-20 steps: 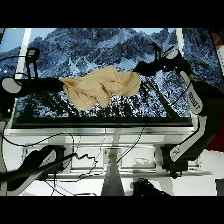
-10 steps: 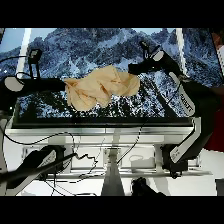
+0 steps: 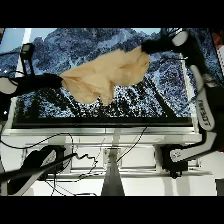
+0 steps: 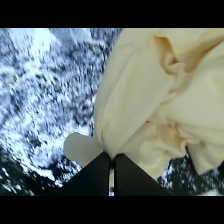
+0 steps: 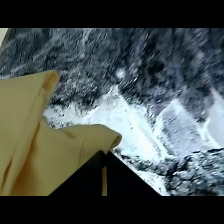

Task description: Fold the clothes and pants, and hang the long-sleeved shirts on hangers.

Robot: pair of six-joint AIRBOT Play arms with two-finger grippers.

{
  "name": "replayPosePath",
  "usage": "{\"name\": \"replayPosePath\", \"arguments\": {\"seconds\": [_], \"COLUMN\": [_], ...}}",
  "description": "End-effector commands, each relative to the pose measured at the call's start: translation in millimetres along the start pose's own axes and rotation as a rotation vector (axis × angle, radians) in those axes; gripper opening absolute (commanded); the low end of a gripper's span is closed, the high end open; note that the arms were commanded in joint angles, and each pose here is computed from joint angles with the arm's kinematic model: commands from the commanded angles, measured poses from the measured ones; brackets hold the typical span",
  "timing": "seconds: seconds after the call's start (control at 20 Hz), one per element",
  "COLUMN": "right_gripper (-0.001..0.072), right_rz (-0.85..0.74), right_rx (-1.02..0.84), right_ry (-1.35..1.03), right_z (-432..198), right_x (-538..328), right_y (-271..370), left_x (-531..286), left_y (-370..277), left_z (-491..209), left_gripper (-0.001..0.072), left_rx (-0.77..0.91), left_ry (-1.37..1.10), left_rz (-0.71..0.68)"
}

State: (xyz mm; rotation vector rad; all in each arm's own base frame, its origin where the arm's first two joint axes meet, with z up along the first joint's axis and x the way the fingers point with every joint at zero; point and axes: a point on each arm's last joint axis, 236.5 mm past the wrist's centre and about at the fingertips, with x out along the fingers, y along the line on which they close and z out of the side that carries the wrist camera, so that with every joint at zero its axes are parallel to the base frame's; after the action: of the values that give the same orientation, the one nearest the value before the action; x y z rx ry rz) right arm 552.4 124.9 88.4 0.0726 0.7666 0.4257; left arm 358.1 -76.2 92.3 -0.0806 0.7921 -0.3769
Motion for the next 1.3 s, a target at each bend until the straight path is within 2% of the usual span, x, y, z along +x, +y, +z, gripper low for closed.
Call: {"name": "replayPosePath", "arguments": {"seconds": [0.0, 0.2, 0.4, 0.55, 0.7, 0.85, 1.0, 1.25], "right_gripper": [0.001, 0.001, 0.001, 0.001, 0.001, 0.001, 0.001, 0.001], "right_rz": [-0.099, -0.201, -0.266, -0.264, -0.248, -0.2, -0.138, -0.074], "right_rx": [-0.046, -0.111, -0.197, -0.258, -0.302, -0.281, -0.151, 0.086], "right_ry": [-0.209, -0.456, -0.678, -0.819, -0.837, -0.739, -0.608, -0.212], "right_z": [63.6, 113.8, 128.3, 116.5, 84.4, 45.9, 25.8, -33.2], "right_x": [-94.2, -227.3, -357.8, -440.7, -484.2, -486.1, -456.2, -306.5], "right_y": [-14.6, -3.8, 41.2, 89.8, 125.1, 143.2, 136.7, 75.0], "left_x": [-49.3, -159.5, -287.3, -349.4, -376.6, -373.5, -315.9, -95.8], "left_y": [-1.9, -6.2, -22.5, -39.9, -52.4, -50.7, -32.5, 5.2], "left_z": [64.5, 144.4, 174.9, 167.7, 157.6, 159.5, 172.5, 137.5], "left_gripper": [0.0016, 0.0016, 0.0016, 0.0015, 0.0015, 0.0012, 0.0011, 0.0013], "left_rx": [0.056, 0.107, 0.133, 0.15, 0.166, 0.156, 0.017, -0.088], "left_ry": [-0.259, -0.726, -1.145, -1.312, -1.372, -1.367, -1.237, -0.556], "left_rz": [0.071, 0.207, 0.309, 0.33, 0.326, 0.32, 0.22, 0.105]}}
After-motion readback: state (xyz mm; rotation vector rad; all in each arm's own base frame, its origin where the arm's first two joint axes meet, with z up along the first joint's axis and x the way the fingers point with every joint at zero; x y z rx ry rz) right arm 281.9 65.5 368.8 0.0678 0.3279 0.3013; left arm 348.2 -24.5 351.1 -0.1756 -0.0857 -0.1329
